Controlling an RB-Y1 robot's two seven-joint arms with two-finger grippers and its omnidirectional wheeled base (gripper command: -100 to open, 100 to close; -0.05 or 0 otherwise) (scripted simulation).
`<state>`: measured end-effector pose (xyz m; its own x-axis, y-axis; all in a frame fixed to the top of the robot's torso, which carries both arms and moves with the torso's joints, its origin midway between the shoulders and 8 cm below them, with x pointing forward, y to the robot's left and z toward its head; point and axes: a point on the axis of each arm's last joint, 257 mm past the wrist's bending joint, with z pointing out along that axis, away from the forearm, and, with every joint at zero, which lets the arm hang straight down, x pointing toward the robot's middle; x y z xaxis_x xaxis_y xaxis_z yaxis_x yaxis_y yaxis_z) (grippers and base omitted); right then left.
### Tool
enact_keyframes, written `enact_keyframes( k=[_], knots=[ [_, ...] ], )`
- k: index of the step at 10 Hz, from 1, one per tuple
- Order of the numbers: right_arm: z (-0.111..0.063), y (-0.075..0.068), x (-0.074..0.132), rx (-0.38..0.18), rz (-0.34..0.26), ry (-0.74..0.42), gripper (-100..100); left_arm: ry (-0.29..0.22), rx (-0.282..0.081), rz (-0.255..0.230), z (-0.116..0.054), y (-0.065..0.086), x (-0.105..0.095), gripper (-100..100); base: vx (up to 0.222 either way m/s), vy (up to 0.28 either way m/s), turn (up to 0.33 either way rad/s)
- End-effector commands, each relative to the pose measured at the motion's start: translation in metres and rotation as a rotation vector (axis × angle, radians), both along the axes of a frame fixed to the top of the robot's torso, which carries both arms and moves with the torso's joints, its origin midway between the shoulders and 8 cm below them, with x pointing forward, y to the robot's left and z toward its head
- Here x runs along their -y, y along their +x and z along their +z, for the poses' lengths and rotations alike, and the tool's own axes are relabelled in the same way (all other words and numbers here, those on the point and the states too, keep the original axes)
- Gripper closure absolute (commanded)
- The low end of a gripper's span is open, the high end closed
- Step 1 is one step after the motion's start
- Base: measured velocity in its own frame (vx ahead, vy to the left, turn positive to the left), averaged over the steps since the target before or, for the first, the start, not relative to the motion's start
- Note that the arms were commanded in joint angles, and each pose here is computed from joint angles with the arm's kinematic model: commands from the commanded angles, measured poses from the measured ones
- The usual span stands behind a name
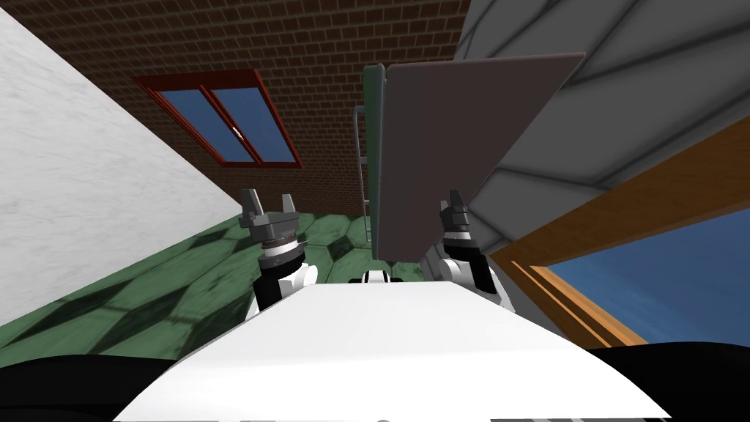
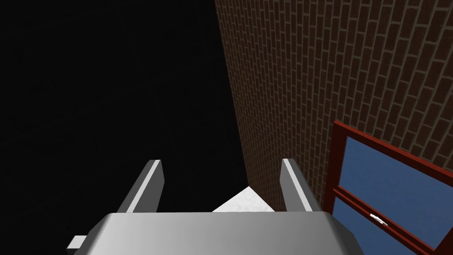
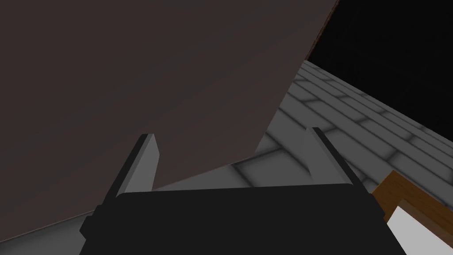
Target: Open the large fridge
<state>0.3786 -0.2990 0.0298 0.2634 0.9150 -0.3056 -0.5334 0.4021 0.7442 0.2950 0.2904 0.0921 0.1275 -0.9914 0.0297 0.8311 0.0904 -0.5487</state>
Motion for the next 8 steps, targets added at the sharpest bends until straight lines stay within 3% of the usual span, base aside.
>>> enact_keyframes(
  k=[1,8],
  knots=[
    [0.004,0.01,-0.002,-0.007,-0.018,-0.062,-100,0.0,0.0,0.0,0.0,0.0,0.0,0,0.034,0.051,-0.025],
    [0.03,0.047,-0.008,-0.01,-0.079,-0.271,-100,0.0,0.0,0.0,0.0,0.0,0.0,0,0.042,0.067,-0.043]
  ],
)
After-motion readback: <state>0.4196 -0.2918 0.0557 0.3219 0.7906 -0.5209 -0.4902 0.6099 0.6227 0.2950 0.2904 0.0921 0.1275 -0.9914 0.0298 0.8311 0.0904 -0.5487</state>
